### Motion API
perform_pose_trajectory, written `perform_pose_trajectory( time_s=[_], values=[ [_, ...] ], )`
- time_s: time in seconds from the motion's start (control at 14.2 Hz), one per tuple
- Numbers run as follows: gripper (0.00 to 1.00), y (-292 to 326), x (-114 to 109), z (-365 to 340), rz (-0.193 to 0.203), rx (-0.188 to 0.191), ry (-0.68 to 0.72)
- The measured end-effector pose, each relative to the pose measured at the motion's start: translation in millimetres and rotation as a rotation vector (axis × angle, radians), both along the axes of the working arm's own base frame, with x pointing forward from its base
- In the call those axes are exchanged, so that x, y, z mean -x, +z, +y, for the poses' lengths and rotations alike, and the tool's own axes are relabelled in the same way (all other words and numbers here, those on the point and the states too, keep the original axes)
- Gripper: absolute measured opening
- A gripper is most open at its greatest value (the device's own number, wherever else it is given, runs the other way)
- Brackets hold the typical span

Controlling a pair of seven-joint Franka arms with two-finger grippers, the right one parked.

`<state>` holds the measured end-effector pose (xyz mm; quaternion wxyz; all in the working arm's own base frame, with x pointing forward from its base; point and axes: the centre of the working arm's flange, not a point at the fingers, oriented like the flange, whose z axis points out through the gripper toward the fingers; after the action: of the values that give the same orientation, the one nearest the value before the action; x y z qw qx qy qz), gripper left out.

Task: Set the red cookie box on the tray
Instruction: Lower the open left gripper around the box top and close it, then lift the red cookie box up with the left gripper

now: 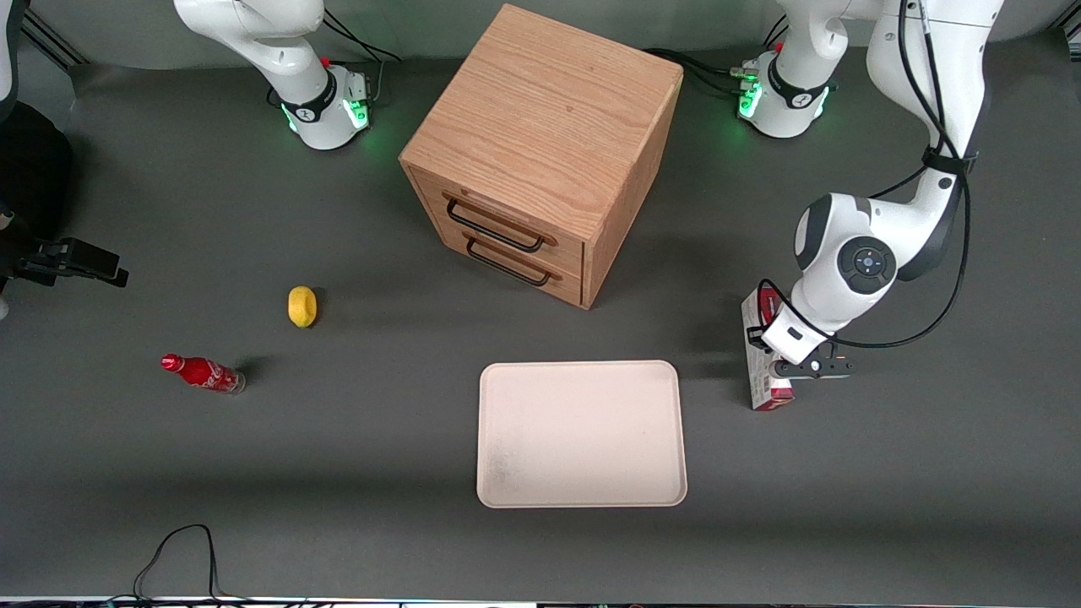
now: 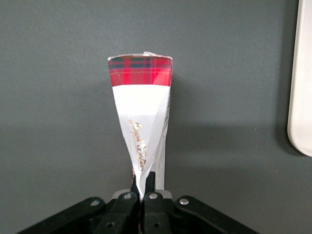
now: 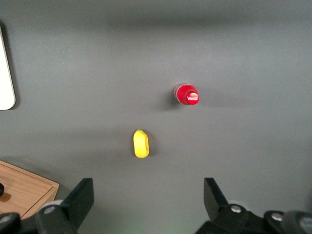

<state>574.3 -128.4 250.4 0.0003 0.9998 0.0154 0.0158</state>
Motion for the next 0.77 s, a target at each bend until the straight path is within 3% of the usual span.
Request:
perform_pose_trajectory(
  time_s=[0.28, 0.35, 0.56, 0.77],
  values=[
    [0.02, 13, -4, -1, -0.007, 0.001, 0.003],
    [0.02, 30, -8, -1, 0.006, -0.003, 0.004],
    [0.02, 126, -23, -1, 0.075, -0.025, 0.010],
    [0.02, 235, -28, 1, 0.094, -0.035, 0.019]
  ],
)
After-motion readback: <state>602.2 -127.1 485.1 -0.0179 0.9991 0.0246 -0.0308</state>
